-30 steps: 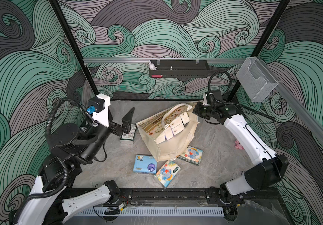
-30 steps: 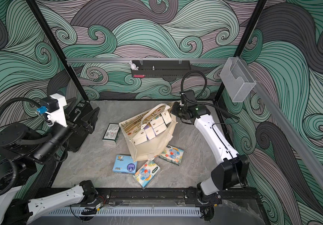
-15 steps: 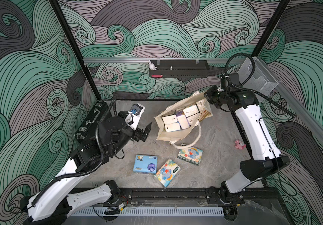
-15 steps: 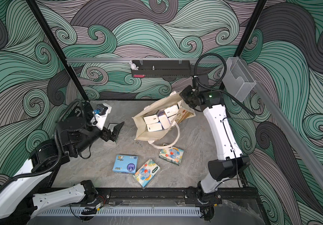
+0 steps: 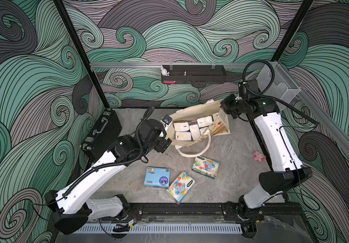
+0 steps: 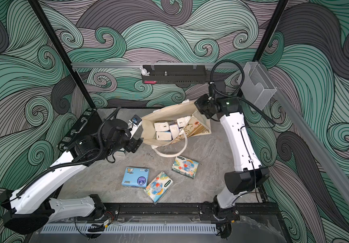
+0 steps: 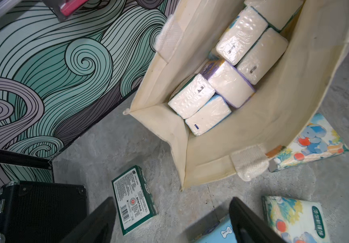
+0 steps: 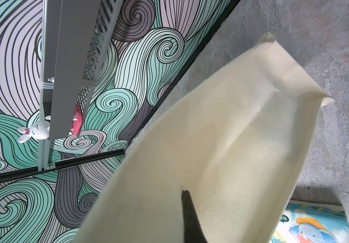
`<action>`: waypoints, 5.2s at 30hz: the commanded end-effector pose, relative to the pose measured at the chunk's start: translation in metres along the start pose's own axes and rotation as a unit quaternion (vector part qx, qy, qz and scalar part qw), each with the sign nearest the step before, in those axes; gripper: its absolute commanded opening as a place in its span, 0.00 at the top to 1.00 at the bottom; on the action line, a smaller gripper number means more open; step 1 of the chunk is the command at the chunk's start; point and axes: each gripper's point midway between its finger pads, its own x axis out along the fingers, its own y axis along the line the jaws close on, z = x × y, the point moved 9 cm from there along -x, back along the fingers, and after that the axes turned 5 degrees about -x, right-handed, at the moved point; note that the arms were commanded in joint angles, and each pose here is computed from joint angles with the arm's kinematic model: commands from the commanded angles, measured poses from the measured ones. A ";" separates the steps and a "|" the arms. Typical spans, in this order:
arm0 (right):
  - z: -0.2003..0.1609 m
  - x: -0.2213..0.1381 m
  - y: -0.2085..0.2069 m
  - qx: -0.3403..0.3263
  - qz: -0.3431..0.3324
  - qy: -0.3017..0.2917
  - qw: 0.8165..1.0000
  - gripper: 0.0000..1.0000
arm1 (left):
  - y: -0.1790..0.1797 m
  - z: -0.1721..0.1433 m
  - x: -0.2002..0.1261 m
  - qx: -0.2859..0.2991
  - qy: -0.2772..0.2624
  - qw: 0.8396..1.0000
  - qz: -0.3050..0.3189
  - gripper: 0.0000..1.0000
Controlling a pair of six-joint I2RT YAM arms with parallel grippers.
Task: Put tissues into the canvas bag
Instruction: Adjust the canvas bag at the center of the board, then adjust the pack of facial tissues at the center of the board.
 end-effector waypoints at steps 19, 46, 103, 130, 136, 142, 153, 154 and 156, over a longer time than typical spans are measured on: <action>0.007 -0.016 -0.008 0.021 0.066 -0.007 0.998 1.00 | -0.005 -0.016 0.073 -0.112 0.093 0.981 -0.131 0.27; -0.005 0.017 -0.042 0.072 0.088 0.042 0.993 0.79 | 0.046 0.080 0.057 -0.166 0.006 0.972 -0.167 1.00; -0.315 0.076 -0.180 -0.339 0.211 0.228 0.888 0.24 | -0.116 -0.248 0.052 -0.481 0.224 0.767 -0.360 0.27; -0.310 0.037 -0.236 -0.303 0.196 0.193 0.912 0.21 | -0.098 -0.184 0.124 -0.364 0.290 0.835 -0.294 0.28; -0.312 0.044 -0.239 -0.288 0.193 0.197 0.917 0.15 | -0.102 -0.196 0.126 -0.367 0.296 0.827 -0.305 0.27; -0.311 0.056 -0.242 -0.240 0.201 0.203 0.928 0.08 | -0.105 -0.181 0.132 -0.352 0.292 0.827 -0.326 0.31; -0.308 0.067 -0.240 -0.209 0.199 0.220 0.932 0.08 | -0.111 -0.175 0.153 -0.327 0.310 0.833 -0.321 0.64; -0.308 0.068 -0.241 -0.208 0.197 0.218 0.933 0.08 | -0.112 -0.180 0.154 -0.328 0.314 0.832 -0.319 0.66; -0.308 0.069 -0.244 -0.203 0.193 0.218 0.935 0.08 | -0.113 -0.188 0.157 -0.331 0.320 0.830 -0.314 0.71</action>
